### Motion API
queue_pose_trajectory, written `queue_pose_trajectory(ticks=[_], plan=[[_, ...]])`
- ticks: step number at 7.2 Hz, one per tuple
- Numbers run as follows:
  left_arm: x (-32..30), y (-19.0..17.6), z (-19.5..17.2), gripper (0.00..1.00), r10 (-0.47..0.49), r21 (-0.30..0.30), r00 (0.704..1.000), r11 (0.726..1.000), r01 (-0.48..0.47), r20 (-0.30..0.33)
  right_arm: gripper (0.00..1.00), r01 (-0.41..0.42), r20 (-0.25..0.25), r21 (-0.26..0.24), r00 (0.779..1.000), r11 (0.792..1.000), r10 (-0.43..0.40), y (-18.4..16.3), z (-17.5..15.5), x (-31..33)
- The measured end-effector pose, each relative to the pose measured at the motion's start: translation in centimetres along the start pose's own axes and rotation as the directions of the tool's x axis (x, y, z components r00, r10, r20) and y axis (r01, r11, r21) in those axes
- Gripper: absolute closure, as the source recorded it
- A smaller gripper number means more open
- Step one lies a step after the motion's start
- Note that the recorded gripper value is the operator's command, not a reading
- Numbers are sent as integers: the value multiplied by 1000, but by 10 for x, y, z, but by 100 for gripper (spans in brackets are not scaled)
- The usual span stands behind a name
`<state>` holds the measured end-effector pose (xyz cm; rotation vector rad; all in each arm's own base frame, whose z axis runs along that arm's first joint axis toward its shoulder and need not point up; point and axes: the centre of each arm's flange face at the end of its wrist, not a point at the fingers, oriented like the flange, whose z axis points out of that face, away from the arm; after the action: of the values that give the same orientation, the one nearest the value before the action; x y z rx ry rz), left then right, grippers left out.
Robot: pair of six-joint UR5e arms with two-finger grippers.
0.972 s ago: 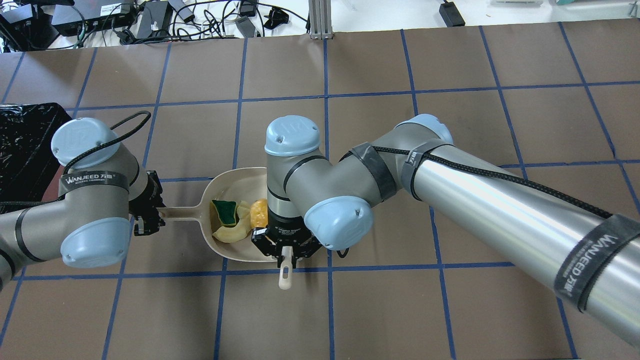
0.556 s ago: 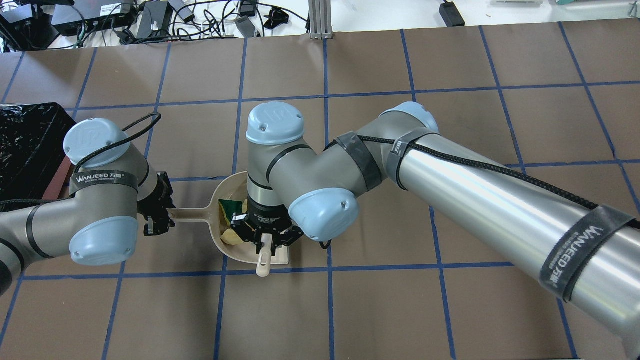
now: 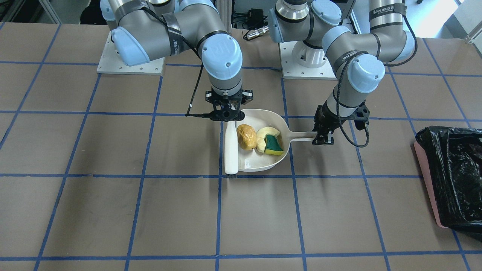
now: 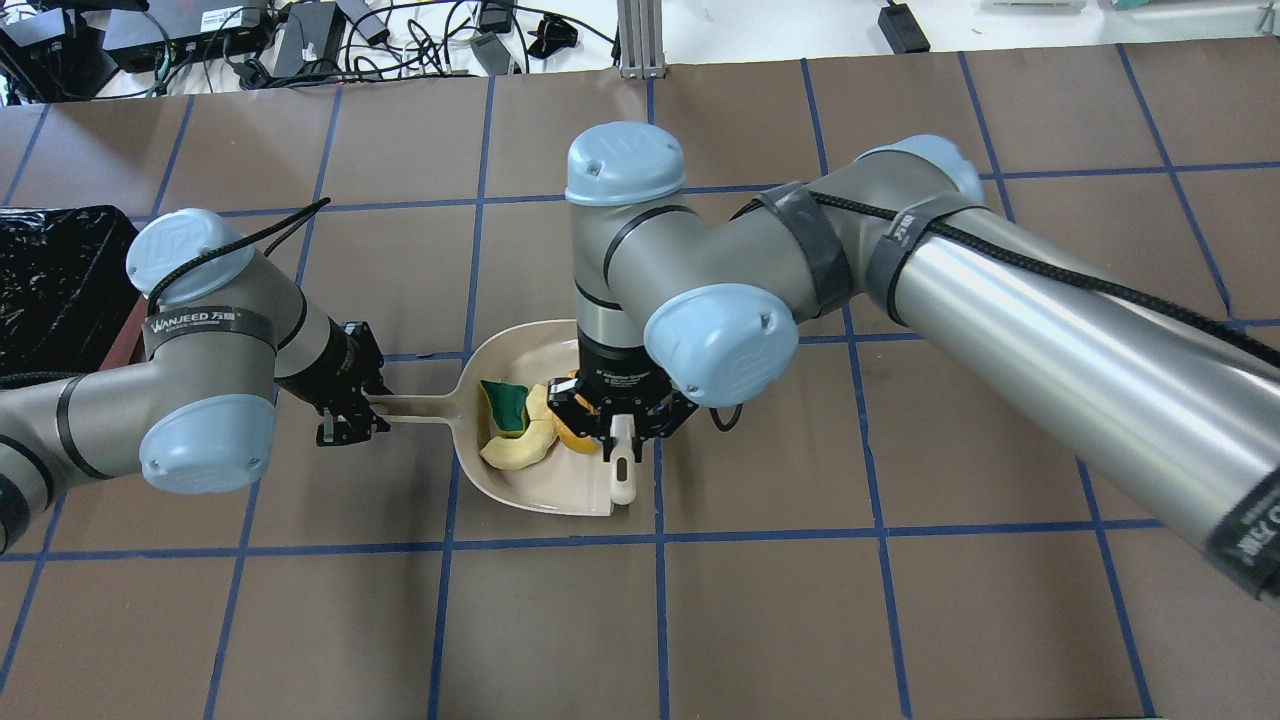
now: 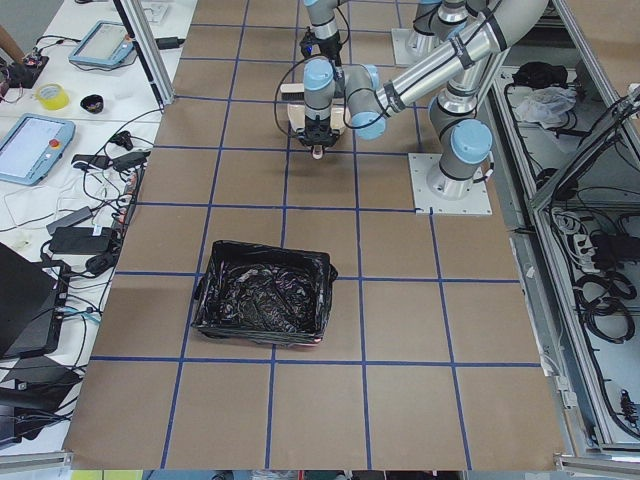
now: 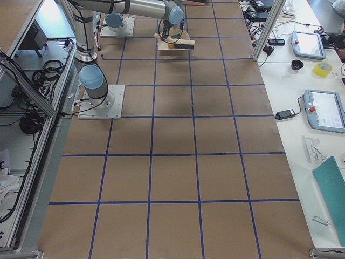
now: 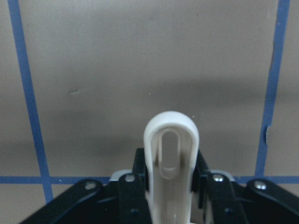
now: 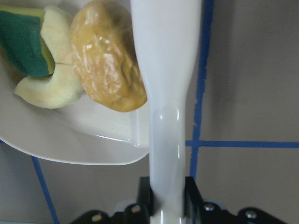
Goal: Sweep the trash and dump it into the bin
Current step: 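Lift the brush away with the right gripper while the left gripper raises the dustpan, then carry the loaded dustpan with the left gripper over the black trash bin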
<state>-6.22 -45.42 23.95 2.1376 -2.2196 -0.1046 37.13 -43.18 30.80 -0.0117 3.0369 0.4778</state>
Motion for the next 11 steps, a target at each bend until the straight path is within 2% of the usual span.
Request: queue_pose_trajectory(ticks=[3, 5, 7, 8, 9, 11], plan=[[5, 7, 3, 100, 40, -79, 999, 996, -40, -9, 80, 54, -94, 13, 994, 998, -52, -20, -28, 64], [29, 4, -26, 100, 42, -111, 998, 993, -46, -37, 82, 38, -83, 20, 996, 999, -36, -46, -47, 122], [74, -14, -92, 100, 18, -138, 1000, 990, -16, 11, 82, -49, -43, 50, 998, 998, 51, -76, -67, 202], [90, -28, -113, 100, 2, -147, 999, 989, 4, 36, 82, -85, -39, 61, 995, 994, 88, -88, -74, 245], [101, -48, -124, 100, -15, -151, 999, 988, 21, 43, 82, -95, -55, 75, 994, 993, 99, -97, -78, 280], [111, -102, -145, 100, -16, -156, 1000, 988, 20, 25, 82, -102, -78, 115, 991, 988, 111, -123, -71, 320]])
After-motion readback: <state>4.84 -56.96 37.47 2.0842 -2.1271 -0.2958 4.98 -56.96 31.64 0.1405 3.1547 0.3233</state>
